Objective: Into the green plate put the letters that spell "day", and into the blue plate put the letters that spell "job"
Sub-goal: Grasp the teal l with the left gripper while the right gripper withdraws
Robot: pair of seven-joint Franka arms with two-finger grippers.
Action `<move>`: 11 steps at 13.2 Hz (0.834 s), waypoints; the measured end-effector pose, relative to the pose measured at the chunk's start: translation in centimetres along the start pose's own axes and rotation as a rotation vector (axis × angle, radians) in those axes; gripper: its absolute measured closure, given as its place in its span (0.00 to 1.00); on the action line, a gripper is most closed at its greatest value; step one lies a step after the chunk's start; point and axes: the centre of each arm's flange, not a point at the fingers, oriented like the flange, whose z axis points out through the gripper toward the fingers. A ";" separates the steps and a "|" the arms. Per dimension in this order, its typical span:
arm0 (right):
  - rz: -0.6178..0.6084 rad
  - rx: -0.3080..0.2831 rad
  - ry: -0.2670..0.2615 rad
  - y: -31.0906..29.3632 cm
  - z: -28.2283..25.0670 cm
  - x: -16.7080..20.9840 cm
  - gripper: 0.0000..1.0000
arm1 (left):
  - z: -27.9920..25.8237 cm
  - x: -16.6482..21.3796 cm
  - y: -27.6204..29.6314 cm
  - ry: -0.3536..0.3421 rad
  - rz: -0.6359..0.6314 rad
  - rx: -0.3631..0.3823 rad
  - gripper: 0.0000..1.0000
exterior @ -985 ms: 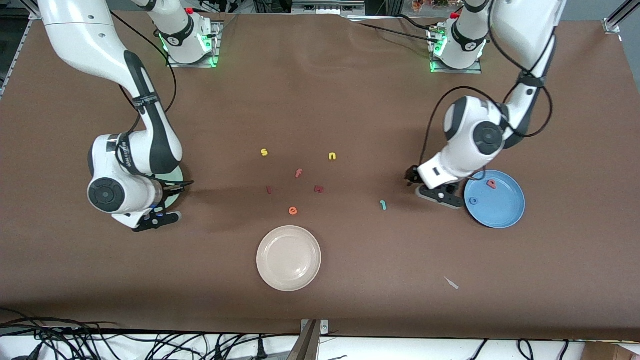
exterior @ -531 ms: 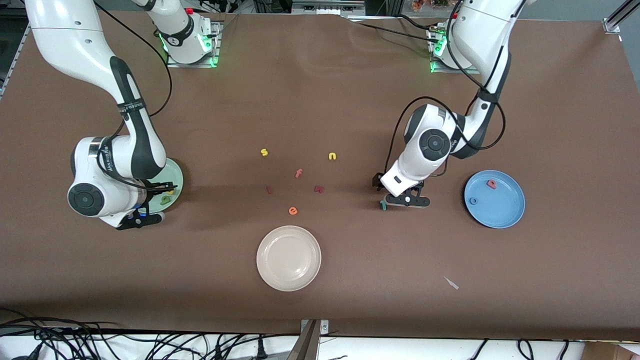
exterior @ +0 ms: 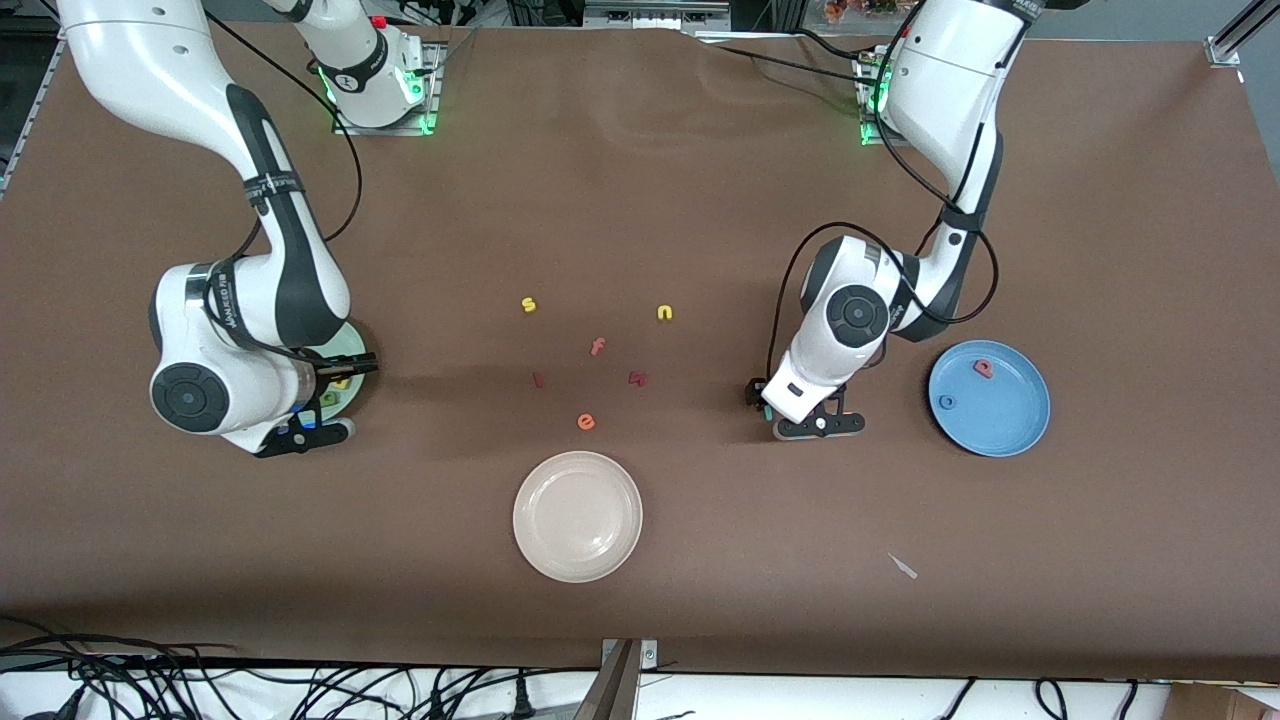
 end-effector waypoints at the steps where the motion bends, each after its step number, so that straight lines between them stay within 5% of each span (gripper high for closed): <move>1: 0.013 0.002 -0.005 -1.0 -0.8 -0.4 0.00 | 0.4 -0.2 0.7 0.009 -0.004 -0.003 0.12; 6: 0.026 -0.001 -0.020 -2.2 -4.3 -2.8 0.00 | 1.7 -0.7 1.3 0.018 0.009 0.004 0.34; 10: -0.004 -0.016 -0.003 -4.3 -8.8 -6.0 0.00 | 1.3 -0.3 1.2 0.028 0.029 0.005 0.85; 11: -0.012 -0.019 0.026 -4.9 -10.5 -7.0 0.00 | 1.2 -0.1 1.1 0.031 0.036 0.006 0.85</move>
